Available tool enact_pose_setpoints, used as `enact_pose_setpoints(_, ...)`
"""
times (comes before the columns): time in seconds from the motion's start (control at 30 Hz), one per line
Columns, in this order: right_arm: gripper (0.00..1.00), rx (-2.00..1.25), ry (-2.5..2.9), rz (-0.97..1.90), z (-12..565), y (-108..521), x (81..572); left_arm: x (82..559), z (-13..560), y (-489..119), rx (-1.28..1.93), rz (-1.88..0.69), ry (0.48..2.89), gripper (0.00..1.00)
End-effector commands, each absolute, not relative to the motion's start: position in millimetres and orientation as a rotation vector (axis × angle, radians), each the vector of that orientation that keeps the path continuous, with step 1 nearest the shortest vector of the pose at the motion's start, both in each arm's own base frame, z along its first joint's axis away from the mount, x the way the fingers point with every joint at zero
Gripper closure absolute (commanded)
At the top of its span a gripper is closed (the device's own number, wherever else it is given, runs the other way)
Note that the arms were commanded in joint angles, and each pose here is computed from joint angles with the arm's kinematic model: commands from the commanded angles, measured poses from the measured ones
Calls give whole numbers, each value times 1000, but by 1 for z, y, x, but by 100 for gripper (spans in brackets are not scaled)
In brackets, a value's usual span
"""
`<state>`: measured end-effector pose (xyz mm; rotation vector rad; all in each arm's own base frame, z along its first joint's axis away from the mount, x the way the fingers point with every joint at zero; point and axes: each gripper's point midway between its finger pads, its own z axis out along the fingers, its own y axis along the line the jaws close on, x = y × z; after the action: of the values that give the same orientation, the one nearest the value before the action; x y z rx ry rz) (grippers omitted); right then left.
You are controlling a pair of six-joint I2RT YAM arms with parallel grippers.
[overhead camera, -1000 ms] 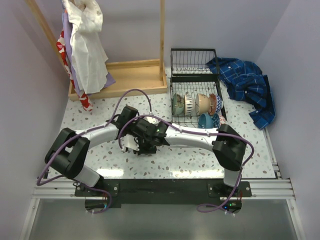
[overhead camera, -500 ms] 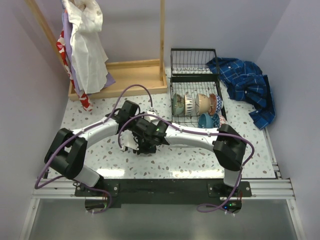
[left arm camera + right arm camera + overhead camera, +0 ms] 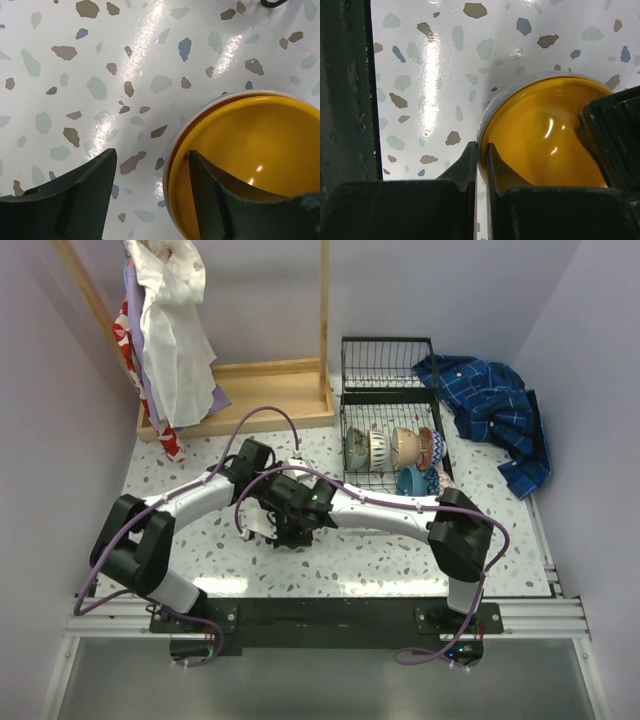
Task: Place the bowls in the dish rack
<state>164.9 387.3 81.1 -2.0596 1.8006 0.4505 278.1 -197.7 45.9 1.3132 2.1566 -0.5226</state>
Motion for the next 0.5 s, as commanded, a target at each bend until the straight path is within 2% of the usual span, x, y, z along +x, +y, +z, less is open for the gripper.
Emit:
enact_pose_setpoints(0.0, 100, -1962, 1728, 483, 127, 402, 171, 290, 57, -196, 1276, -504, 2111, 36)
enact_pose_setpoints(0.27, 100, -1859, 1758, 449, 140, 402, 179, 297, 76, -196, 1237, -503, 2067, 36)
enact_pose_setpoints(0.47, 100, -1782, 1787, 264, 133, 389, 201, 308, 84, -193, 1181, -465, 2075, 36)
